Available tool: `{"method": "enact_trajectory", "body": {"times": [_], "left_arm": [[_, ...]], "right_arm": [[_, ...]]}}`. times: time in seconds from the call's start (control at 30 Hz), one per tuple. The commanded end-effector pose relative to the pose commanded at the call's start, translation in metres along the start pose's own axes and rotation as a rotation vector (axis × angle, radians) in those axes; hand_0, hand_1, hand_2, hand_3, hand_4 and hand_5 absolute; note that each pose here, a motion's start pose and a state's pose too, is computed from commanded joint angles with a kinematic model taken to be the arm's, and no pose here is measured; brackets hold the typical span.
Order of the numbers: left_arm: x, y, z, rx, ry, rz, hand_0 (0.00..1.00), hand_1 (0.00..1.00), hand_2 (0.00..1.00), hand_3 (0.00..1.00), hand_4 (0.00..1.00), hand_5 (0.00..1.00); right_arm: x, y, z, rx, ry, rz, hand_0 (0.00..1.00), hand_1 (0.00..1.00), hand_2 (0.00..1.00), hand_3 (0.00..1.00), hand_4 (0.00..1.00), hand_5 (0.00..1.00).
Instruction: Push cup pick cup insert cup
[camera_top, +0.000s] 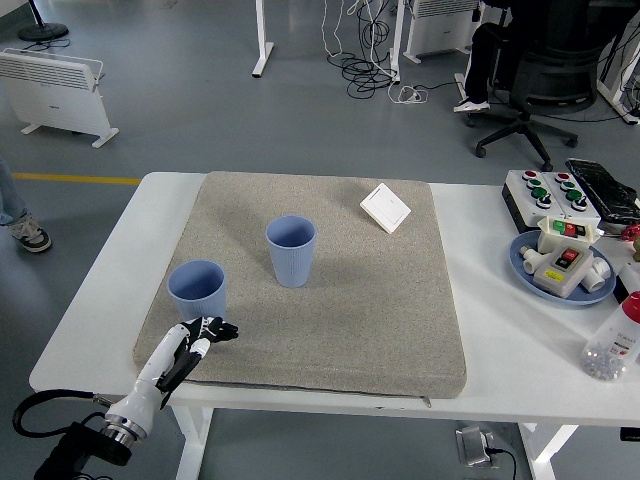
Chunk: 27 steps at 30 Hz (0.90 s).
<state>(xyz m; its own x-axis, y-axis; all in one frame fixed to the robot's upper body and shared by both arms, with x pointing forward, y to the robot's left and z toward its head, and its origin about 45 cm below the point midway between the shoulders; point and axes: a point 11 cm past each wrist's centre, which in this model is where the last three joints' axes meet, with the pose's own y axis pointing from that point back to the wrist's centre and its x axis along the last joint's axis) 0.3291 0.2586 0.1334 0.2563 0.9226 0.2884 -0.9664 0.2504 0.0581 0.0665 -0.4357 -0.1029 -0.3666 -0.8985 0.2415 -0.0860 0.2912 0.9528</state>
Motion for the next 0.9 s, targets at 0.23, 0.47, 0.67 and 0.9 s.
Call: {"method": "enact_trajectory", "body": {"times": [0.23, 0.47, 0.67, 0.9], "left_arm": [[0.006, -0.007, -0.003, 0.006, -0.011, 0.016, 0.743, 0.69, 0.641, 0.593, 0.627, 0.998], [0.01, -0.008, -0.006, 0.017, -0.031, 0.014, 0.743, 0.689, 0.642, 0.593, 0.627, 0.998], [0.013, -0.009, -0.009, 0.025, -0.044, 0.018, 0.746, 0.685, 0.643, 0.593, 0.626, 0.998], [0.016, -0.013, -0.009, 0.025, -0.051, 0.027, 0.751, 0.687, 0.644, 0.593, 0.625, 0.998]], "right_arm": [[-0.001, 0.0, -0.001, 0.002, 0.003, -0.001, 0.755, 0.63, 0.65, 0.56, 0.08, 0.467], [-0.001, 0.0, -0.002, 0.002, 0.003, -0.002, 0.755, 0.63, 0.65, 0.56, 0.079, 0.465], [-0.001, 0.0, -0.002, 0.002, 0.004, -0.002, 0.755, 0.63, 0.651, 0.56, 0.079, 0.465], [-0.001, 0.0, 0.0, 0.0, 0.004, -0.001, 0.755, 0.629, 0.65, 0.56, 0.079, 0.465]]}}
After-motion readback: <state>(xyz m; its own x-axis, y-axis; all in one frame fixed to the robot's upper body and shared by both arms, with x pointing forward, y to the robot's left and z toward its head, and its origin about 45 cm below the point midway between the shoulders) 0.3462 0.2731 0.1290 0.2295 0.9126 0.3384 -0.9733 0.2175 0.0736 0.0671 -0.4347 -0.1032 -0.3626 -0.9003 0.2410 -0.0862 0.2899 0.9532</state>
